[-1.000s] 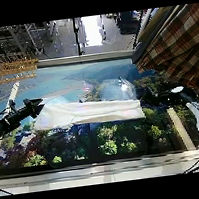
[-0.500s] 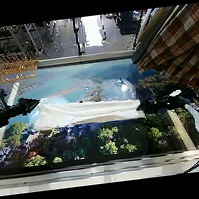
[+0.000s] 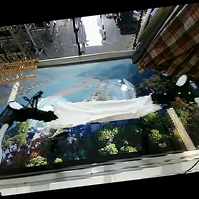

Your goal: Fold the clothes and pants, and hang the long-sleeved shirts on hangers.

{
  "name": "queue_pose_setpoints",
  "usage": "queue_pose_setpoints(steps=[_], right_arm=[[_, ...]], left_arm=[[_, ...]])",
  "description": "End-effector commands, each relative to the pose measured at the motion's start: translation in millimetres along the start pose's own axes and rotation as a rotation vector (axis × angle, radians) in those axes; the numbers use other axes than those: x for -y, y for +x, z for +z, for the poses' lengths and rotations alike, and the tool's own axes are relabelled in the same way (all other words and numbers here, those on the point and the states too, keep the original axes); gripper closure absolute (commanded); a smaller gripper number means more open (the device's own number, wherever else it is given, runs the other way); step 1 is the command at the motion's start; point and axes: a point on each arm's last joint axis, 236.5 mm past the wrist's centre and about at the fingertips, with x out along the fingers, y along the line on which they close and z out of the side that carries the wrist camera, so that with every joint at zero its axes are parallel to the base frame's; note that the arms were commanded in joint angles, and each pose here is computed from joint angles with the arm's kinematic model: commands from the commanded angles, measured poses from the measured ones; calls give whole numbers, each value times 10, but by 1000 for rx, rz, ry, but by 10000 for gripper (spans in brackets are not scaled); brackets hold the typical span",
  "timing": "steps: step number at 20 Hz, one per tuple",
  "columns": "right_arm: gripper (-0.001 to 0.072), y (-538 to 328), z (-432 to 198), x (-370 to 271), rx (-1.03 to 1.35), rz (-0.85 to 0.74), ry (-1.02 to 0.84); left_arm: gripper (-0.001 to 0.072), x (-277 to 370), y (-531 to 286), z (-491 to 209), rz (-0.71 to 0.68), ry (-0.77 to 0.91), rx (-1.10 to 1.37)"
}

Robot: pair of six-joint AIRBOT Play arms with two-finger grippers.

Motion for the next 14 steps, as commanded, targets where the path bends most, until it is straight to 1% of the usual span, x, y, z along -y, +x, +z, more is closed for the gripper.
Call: queue_pose_setpoints(steps=[1, 2, 4, 5, 6, 9, 11, 14], right_arm=[[700, -758, -97, 283, 64, -144, 21], [700, -874, -29, -58, 103, -50, 3], [700, -1032, 152, -963, 175, 162, -64], [700, -1079, 206, -1441, 196, 250, -97], [700, -1090, 237, -1906, 225, 304, -128], [700, -851, 91, -3122, 259, 397, -222], [700, -506, -67, -3872, 277, 472, -276], [700, 251, -252, -4700, 286, 576, -244]], left_arm=[[701, 173, 510, -209, 29, 54, -129], [701, 220, 648, -211, 33, 57, -133], [701, 268, 798, -144, 56, 45, -109], [701, 293, 774, -72, 63, 28, -89], [701, 341, 670, 38, 60, 27, -68], [700, 460, -81, 457, 52, 34, 30], [700, 535, -721, 634, 60, 48, 106], [700, 690, -1384, 764, 56, 72, 238]])
